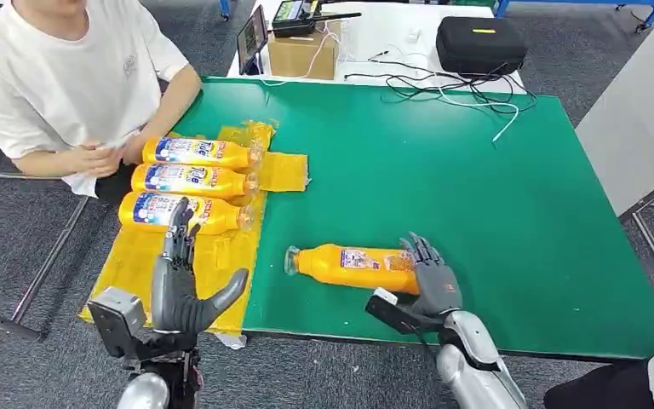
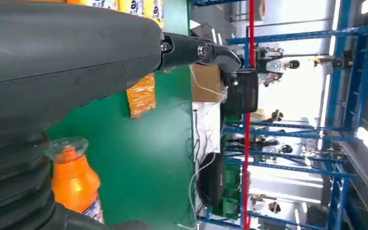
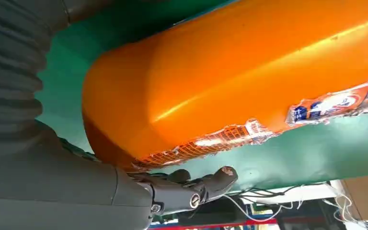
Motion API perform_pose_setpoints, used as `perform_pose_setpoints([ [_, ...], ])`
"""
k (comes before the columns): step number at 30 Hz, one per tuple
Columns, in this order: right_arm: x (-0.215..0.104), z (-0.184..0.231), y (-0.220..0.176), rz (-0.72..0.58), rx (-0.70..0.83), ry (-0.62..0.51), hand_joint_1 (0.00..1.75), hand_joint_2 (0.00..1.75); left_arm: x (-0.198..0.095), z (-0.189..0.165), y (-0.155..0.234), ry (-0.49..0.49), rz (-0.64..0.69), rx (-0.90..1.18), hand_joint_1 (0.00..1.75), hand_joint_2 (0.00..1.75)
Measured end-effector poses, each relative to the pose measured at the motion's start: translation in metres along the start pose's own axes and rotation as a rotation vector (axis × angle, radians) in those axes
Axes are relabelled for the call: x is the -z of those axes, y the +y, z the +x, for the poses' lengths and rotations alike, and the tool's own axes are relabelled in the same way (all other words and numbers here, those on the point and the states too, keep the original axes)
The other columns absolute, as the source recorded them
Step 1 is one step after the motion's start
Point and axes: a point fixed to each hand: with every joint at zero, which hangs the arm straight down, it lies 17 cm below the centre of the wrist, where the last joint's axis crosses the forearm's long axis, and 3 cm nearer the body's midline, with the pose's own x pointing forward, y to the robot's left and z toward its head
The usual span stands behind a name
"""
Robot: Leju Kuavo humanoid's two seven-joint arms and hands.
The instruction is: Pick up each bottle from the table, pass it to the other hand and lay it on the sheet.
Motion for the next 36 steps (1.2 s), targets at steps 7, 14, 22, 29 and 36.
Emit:
perform_pose_setpoints([
  [7,0.015,-0.002,0.006,0.045,-0.026,0.048,0.0,1.75,-0.004,-0.021,-0.004,0.103,-0.021,-0.046,0.0,1.75],
  [14,0.024,0.0,0.019,0.146,-0.046,0.052,1.52,1.75,-0.012,-0.045,-0.012,0.229,-0.067,-0.107,0.0,1.75],
  [22,0.02,0.005,0.022,0.139,-0.052,0.012,1.71,1.75,-0.019,-0.051,-0.026,0.273,-0.114,-0.151,0.0,1.75],
  [29,0.026,-0.004,0.017,0.156,-0.1,0.005,1.75,1.75,-0.019,-0.055,-0.025,0.294,-0.123,-0.157,0.0,1.75],
  [36,0.03,-0.007,0.019,0.179,-0.095,-0.014,1.75,1.75,-0.017,-0.063,-0.037,0.334,-0.157,-0.191,0.0,1.75],
])
